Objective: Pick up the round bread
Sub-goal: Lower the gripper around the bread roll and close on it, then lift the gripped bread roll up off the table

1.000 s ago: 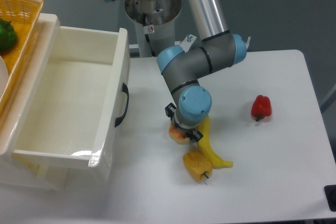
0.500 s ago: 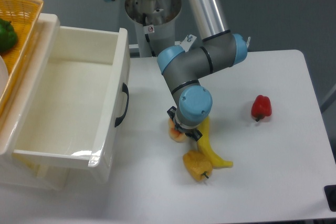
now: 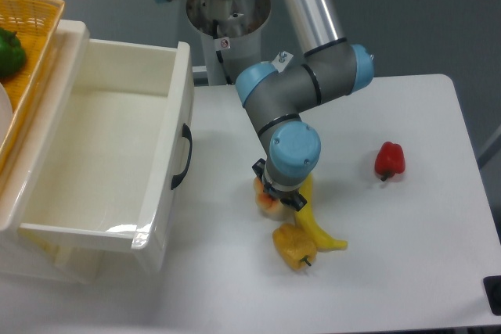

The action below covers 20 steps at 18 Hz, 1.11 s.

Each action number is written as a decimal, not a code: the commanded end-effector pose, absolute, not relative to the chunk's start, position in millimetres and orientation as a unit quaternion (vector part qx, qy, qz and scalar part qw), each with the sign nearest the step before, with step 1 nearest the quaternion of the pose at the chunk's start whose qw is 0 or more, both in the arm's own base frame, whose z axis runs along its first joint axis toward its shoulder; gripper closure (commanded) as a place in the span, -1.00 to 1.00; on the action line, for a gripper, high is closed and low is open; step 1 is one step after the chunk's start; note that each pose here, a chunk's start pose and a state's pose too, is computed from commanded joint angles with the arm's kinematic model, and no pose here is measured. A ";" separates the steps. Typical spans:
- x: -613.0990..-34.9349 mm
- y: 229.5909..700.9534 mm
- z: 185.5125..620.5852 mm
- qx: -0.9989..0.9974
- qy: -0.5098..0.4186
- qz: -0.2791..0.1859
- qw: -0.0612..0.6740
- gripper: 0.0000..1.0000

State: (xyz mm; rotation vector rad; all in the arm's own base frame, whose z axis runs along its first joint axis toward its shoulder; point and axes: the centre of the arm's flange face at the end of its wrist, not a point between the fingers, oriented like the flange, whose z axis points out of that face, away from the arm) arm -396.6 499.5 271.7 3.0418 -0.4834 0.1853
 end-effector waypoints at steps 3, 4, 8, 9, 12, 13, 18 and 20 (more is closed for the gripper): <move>-402.1 494.1 294.1 0.987 -0.153 0.054 0.018 1.00; -404.4 488.9 300.9 0.987 -0.150 0.053 0.017 1.00; -405.8 473.6 321.2 0.982 -0.179 0.061 0.010 1.00; -407.2 470.8 325.6 0.981 -0.186 0.062 0.002 1.00; -401.5 466.2 348.0 0.980 -0.187 0.062 -0.023 1.00; -396.8 463.9 354.3 0.979 -0.194 0.065 -0.021 1.00; -381.1 451.3 384.0 0.974 -0.213 0.068 -0.026 1.00; -385.5 447.2 385.0 0.975 -0.208 0.068 -0.028 1.00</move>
